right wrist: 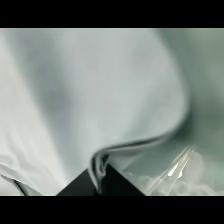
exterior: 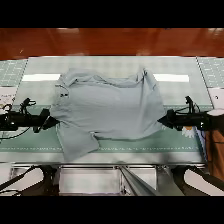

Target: Fold the shirts.

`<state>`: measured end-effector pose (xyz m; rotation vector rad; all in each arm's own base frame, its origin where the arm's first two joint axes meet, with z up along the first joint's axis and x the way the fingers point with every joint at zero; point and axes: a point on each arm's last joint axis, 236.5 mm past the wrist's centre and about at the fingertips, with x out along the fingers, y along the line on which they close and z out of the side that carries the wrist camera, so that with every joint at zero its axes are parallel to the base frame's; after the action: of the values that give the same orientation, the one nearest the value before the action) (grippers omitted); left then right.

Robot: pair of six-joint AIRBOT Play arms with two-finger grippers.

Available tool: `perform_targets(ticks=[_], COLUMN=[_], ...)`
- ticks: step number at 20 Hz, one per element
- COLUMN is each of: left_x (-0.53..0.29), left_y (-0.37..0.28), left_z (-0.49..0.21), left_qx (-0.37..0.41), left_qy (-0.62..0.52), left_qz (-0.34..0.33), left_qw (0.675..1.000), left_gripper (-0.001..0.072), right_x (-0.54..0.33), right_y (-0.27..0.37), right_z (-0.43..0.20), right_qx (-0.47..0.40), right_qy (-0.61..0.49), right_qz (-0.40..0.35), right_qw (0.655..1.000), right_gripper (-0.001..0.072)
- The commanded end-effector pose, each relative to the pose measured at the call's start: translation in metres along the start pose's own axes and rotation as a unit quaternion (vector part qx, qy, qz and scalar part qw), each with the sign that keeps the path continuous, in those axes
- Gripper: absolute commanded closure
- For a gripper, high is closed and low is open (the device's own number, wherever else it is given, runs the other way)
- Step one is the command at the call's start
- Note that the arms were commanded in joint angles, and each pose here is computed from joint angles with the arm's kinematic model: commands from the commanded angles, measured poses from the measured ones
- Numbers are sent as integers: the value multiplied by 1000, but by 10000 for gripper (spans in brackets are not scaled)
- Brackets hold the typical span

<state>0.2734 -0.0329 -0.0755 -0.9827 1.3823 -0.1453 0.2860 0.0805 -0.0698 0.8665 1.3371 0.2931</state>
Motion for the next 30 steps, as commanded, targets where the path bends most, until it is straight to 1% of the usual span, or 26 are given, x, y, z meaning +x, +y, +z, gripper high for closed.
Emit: perform_targets(ticks=[1, 3, 5, 7, 9, 10, 11, 12, 15, 18, 20, 21, 22, 23, 25, 27, 29, 30], left_x=[-39, -99, -176, -257, -329, -359, -387, -411, -460, -479, -486, -493, -501, -504, -496, -476, -454, -439], left_y=[-77, -147, -218, -280, -331, -349, -363, -372, -375, -368, -359, -349, -335, -320, -293, -279, -270, -264], left_z=[24, 47, 52, 36, -1, -21, -43, -62, -111, -164, -194, -204, -211, -213, -209, -197, -177, -163], left_qx=[57, 125, 213, 300, 373, 403, 429, 437, 443, 450, 466, 464, 455, 445, 427, 432, 433, 424], left_qy=[-66, -155, -257, -360, -448, -485, -522, -555, -625, -665, -678, -687, -696, -698, -678, -642, -610, -592], left_qz=[-100, -155, -186, -188, -179, -166, -146, -127, -66, -33, -14, 0, 18, 34, 57, 73, 83, 86], left_qw=[991, 968, 924, 863, 793, 758, 722, 697, 640, 595, 569, 558, 555, 560, 596, 630, 659, 680], left_gripper=[691, 691, 691, 691, 691, 691, 691, 691, 691, 691, 691, 691, 691, 691, 691, 691, 691, 691], right_x=[-44, -109, -190, -263, -330, -354, -376, -395, -437, -459, -466, -464, -461, -456, -445, -432, -416, -407], right_y=[74, 138, 207, 267, 321, 338, 351, 362, 380, 372, 357, 346, 336, 329, 317, 304, 292, 285], right_z=[38, 72, 91, 87, 63, 47, 31, 14, -35, -75, -97, -103, -107, -113, -120, -120, -110, -102], right_qx=[-105, -179, -255, -315, -370, -392, -410, -425, -453, -458, -440, -430, -419, -417, -412, -401, -390, -383], right_qy=[-54, -143, -244, -327, -397, -418, -436, -453, -504, -536, -543, -538, -530, -520, -506, -488, -466, -452], right_qz=[-3, 2, -4, -4, 0, -4, -14, -20, -29, -60, -78, -95, -105, -110, -115, -119, -124, -127], right_qw=[993, 973, 936, 891, 840, 820, 801, 783, 734, 707, 711, 719, 730, 737, 749, 766, 784, 796], right_gripper=[682, 682, 682, 682, 682, 682, 682, 682, 682, 682, 682, 682, 682, 682, 682, 682, 682, 682])
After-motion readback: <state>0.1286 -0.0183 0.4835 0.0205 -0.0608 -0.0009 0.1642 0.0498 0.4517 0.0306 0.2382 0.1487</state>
